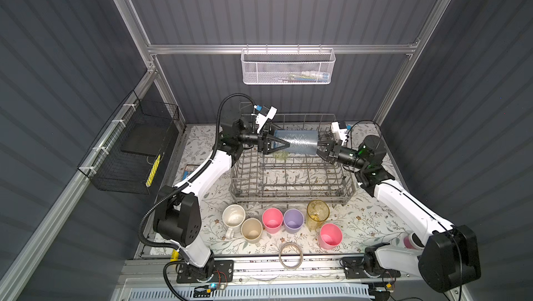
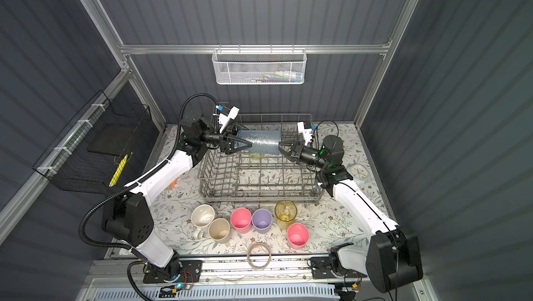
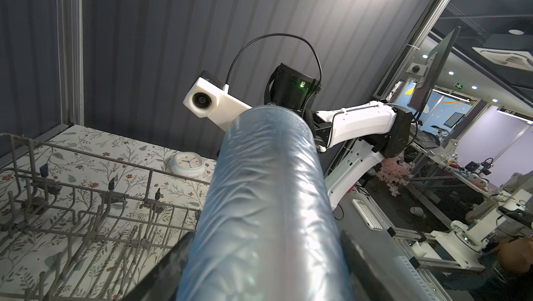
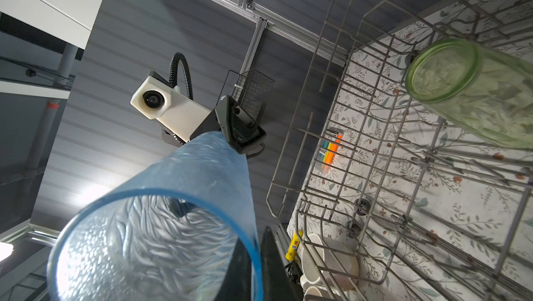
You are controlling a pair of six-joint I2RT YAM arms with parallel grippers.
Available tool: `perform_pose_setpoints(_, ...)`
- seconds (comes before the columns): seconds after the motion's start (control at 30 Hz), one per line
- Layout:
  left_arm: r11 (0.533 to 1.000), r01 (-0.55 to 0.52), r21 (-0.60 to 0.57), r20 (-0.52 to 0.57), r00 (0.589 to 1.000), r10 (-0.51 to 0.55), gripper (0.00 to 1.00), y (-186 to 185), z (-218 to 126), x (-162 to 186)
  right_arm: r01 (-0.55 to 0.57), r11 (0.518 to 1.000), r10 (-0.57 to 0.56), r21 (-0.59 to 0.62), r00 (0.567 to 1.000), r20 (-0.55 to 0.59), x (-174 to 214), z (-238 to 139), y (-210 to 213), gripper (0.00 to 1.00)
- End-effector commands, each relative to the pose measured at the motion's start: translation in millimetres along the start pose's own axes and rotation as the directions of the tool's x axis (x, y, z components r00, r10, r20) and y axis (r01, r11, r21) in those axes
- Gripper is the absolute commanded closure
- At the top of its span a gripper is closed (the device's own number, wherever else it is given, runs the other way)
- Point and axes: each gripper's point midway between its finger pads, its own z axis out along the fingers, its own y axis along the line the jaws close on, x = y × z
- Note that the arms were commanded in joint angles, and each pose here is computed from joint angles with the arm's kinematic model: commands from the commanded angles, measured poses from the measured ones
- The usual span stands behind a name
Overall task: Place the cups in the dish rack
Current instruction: 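Grasp the light blue cup's base with the left gripper beside the right gripper, then open and withdraw the right gripper while the left gripper holds the cup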
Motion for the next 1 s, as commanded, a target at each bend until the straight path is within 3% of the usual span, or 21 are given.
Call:
perform_pose_setpoints(0.0, 0.999, -0.032, 0.029, -0.009, 0.999, 0.032, 0.30, -11.5, 1.3, -0.1, 0.071, 0.996, -0.070, -0.048, 0.997, 0.016, -5.8, -2.2, 24.2, 1.00)
perform_pose_setpoints(0.07, 0.999, -0.036, 0.030, -0.008, 0.999, 0.036, 0.37, -12.3, 1.3, -0.9, 0.060, 0.997, -0.059, -0.051, 0.998, 0.014, -5.4, -1.6, 22.1, 1.00)
perform_pose_setpoints(0.3, 0.999, -0.045, 0.029, -0.005, 0.999, 0.045, 0.75, -14.0, 1.1, -3.5, 0.048, 0.998, -0.047, -0.047, 0.999, 0.023, -8.1, -1.5, 20.2, 1.00)
perform_pose_setpoints(0.47, 0.998, -0.052, 0.026, -0.001, 0.999, 0.052, 0.99, -14.9, 1.1, -7.0, 0.036, 0.999, -0.034, -0.027, 0.999, 0.039, -12.8, -6.0, 15.4, 0.88)
perform_pose_setpoints(0.97, 0.997, -0.047, -0.069, 0.052, 0.997, 0.050, 1.00, 0.2, 0.3, -22.0, 0.096, 0.992, -0.107, 0.084, 0.986, 0.131, -18.0, -56.3, 15.1, 0.60)
